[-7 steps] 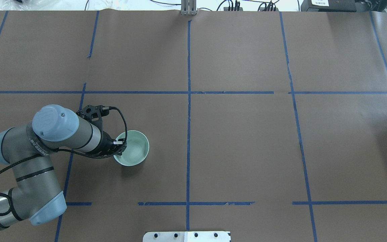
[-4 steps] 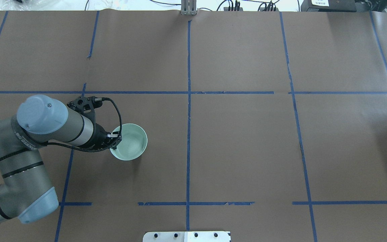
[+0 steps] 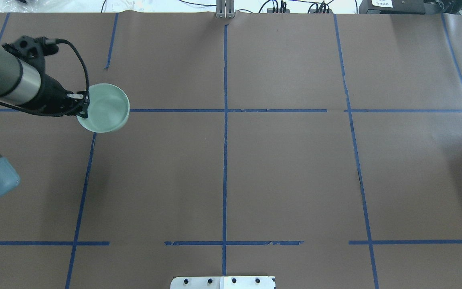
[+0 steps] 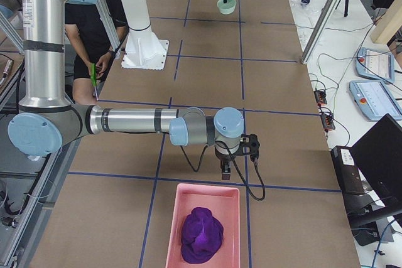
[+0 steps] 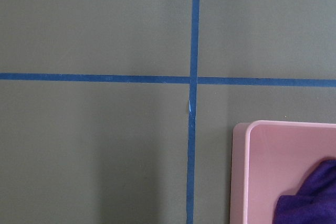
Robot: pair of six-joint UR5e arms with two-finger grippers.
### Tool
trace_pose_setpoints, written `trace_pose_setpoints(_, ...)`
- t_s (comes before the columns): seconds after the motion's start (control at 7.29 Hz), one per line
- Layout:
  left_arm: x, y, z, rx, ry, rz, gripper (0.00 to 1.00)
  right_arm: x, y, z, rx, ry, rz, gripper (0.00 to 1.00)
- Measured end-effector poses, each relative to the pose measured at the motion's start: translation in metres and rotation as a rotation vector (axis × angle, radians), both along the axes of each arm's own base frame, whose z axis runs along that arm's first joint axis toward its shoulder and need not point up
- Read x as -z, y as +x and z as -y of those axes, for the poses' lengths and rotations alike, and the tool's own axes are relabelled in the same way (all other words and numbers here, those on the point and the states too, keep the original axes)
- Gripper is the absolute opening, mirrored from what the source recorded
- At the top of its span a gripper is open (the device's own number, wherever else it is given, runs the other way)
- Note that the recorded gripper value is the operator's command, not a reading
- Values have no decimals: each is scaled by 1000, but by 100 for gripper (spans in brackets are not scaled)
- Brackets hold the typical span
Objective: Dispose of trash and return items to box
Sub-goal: 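Lift the green bowl with the left gripper toward the clear bin, then lower the green bowl into the clear bin and open the left gripper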
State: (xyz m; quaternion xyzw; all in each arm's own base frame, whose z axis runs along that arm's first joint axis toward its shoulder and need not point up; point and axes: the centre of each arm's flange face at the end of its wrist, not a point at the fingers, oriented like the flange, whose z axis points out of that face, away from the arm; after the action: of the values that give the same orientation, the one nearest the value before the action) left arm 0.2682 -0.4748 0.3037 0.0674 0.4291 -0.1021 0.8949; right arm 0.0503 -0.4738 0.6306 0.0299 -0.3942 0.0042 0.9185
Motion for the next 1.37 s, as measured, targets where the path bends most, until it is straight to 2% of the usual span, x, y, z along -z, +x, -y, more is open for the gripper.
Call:
trace_pose_setpoints(0.27, -21, -52, 26, -32, 78, 91, 0, 2, 0, 4, 0, 3, 5, 100)
trace_pose_setpoints(0.69, -90, -139, 50, -106, 171, 236, 0, 8, -2, 5, 4, 11, 36, 100)
trace_pose_setpoints(1.1, -178, -263, 78, -166, 209, 380, 0, 12, -2, 6, 6, 22, 41, 100)
trace_pose_setpoints(1.37, -241, -325, 78, -189, 178, 434, 0, 14, -2, 6, 3, 41, 41, 100)
